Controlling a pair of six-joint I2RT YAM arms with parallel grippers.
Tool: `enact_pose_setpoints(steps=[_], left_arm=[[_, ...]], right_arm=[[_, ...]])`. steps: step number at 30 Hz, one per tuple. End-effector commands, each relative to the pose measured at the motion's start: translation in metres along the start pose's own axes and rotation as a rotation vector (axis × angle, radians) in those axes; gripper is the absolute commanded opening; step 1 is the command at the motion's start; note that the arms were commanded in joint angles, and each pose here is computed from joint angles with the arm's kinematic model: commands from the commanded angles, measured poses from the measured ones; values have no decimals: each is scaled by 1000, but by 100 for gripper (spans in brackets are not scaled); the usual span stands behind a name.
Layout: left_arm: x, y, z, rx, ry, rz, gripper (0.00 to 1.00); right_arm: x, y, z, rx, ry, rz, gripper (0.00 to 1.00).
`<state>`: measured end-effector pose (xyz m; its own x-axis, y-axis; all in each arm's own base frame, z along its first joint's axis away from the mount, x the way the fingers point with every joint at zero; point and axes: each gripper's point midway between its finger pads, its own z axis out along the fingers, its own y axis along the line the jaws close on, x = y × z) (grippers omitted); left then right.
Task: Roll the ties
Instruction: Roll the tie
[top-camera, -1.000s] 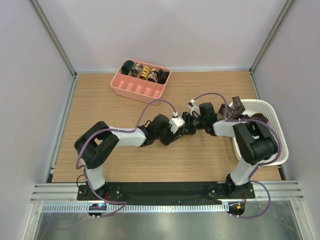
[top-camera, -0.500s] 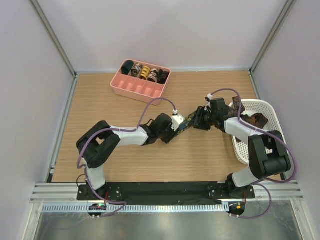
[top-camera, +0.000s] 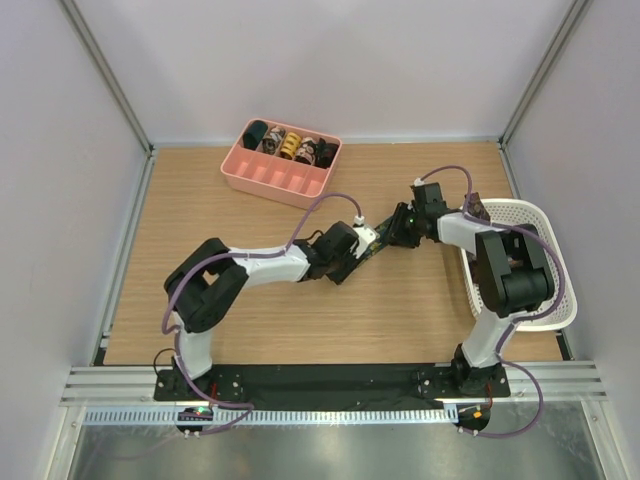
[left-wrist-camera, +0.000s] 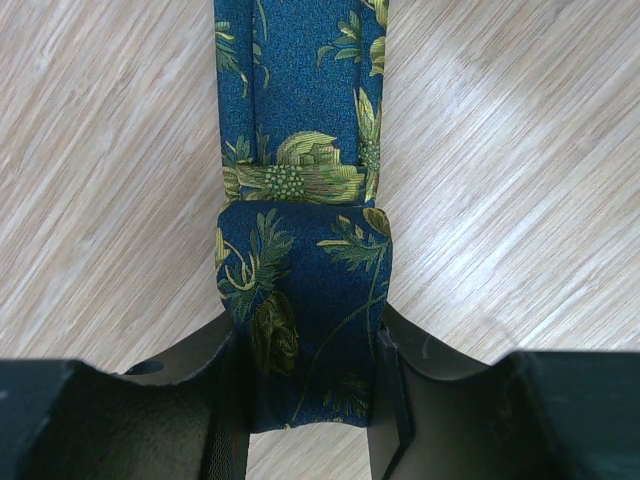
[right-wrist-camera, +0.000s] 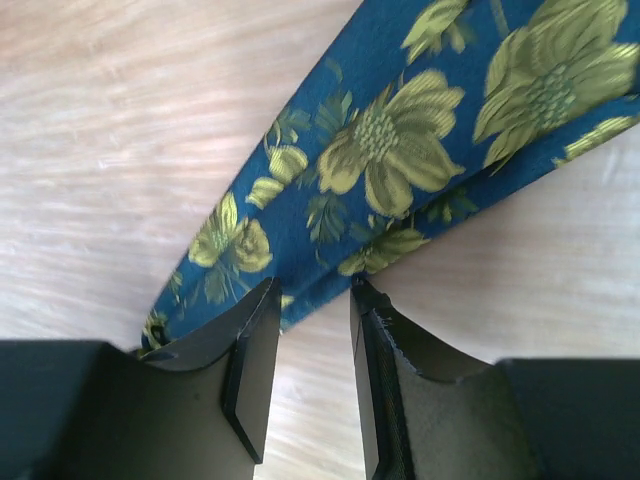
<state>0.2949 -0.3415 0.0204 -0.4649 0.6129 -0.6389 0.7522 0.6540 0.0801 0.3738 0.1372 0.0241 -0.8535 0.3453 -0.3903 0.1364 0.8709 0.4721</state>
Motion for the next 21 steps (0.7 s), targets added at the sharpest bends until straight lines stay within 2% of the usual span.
enact_pose_setpoints(steps=[1, 3, 4, 6, 8, 9, 11, 13, 14, 15, 19, 21], left_arm=[[74, 3, -5, -24, 302, 19, 21], [66, 1, -5, -21, 315, 4, 22], [77, 0, -8, -17, 376, 7, 22], [70, -1, -9, -19, 394, -8, 22], [78, -1, -11, -23, 457, -11, 22], [79, -1, -12, -16, 473, -12, 22], [82, -3, -14, -9, 516, -5, 22], [79, -4, -15, -1, 542, -2, 21], [89, -4, -16, -3, 597, 4, 21], [91, -3, -17, -3, 622, 4, 21], [89, -2, -14, -15, 675, 2, 20], [84, -4, -14, 0, 688, -2, 20]], right_arm=[[-29, 6, 8, 15, -67, -16, 41], [-35, 8, 10, 14, -77, -26, 41], [-37, 10, 6, 6, -86, -31, 41], [-34, 9, -1, 2, -105, -47, 42], [-46, 21, -26, -34, -195, -76, 45], [-33, 14, -32, -29, -192, -101, 47], [-36, 24, -62, -66, -266, -140, 50], [-11, 24, -71, -91, -252, -191, 53], [-12, 35, -92, -119, -308, -225, 54], [4, 31, -93, -115, -295, -245, 55], [34, 51, -120, -138, -366, -342, 55], [60, 69, -128, -221, -368, -412, 56]])
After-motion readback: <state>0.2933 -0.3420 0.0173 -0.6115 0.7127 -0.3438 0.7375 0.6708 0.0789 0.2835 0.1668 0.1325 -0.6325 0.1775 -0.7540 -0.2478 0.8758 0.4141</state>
